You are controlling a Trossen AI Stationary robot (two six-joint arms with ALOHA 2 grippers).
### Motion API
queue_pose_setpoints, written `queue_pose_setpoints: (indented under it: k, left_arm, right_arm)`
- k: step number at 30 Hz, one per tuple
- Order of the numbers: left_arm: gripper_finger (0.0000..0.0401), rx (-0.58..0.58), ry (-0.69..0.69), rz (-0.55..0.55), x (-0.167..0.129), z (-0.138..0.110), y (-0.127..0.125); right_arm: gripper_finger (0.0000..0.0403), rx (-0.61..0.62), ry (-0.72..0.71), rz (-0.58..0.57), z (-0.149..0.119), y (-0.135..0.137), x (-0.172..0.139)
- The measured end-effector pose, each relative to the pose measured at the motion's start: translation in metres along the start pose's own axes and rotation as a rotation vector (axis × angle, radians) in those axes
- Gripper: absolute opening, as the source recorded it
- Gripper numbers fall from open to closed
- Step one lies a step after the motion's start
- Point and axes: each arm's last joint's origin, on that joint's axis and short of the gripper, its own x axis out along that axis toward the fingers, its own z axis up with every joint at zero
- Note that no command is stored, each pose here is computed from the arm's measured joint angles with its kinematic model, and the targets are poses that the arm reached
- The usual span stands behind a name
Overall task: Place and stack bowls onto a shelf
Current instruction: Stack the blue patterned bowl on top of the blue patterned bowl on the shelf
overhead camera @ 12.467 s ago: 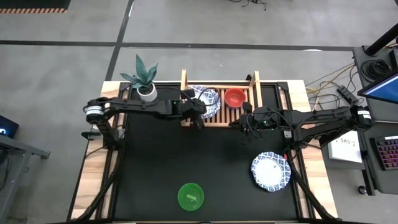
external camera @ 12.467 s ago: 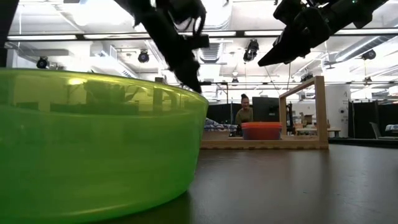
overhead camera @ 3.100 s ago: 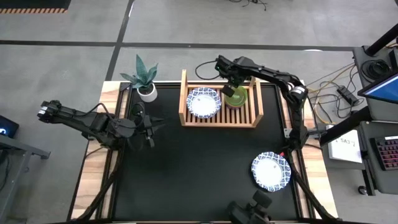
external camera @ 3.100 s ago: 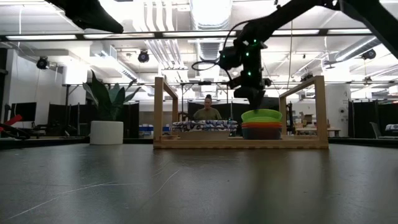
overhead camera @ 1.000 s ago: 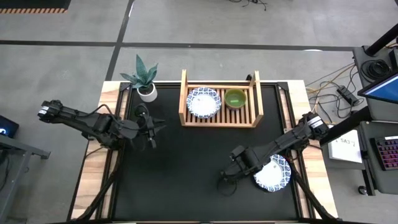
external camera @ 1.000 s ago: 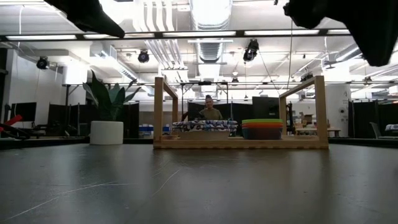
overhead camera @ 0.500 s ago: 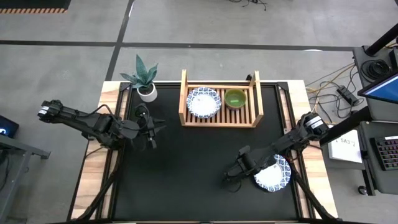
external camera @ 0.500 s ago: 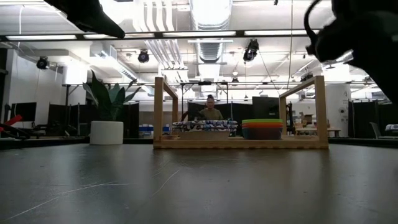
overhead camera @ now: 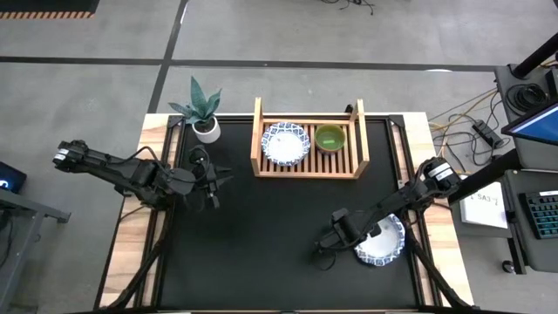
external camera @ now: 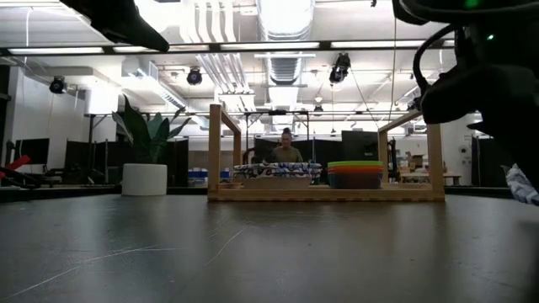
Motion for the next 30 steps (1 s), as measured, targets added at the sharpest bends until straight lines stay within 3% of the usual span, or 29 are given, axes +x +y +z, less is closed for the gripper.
queue_pose_setpoints:
  k: [5,14,20,25,30]
  left_arm:
    - [0.0084,-0.001,0.000,0.001,0.000,0.000,0.000]
    - [0.0084,-0.004,-0.024,0.007,0.000,0.003,0.000]
    - [0.0084,-0.045,-0.024,0.005,0.000,0.003,0.000]
    - [0.0084,-0.078,-0.006,-0.003,0.000,0.001,0.000]
    - [0.0084,-0.083,-0.001,-0.023,0.000,0.000,-0.001]
  right_arm:
    - [0.0015,-0.037,-0.003,0.021,-0.001,0.004,-0.005]
    - [0.0008,-0.143,-0.084,0.093,0.006,0.015,-0.026]
    - [0.0009,-0.136,-0.080,0.111,0.009,0.020,-0.043]
    - [0.0032,-0.131,-0.019,-0.008,0.010,0.009,-0.053]
    - [0.0094,-0.113,-0.018,-0.054,0.010,0.004,-0.047]
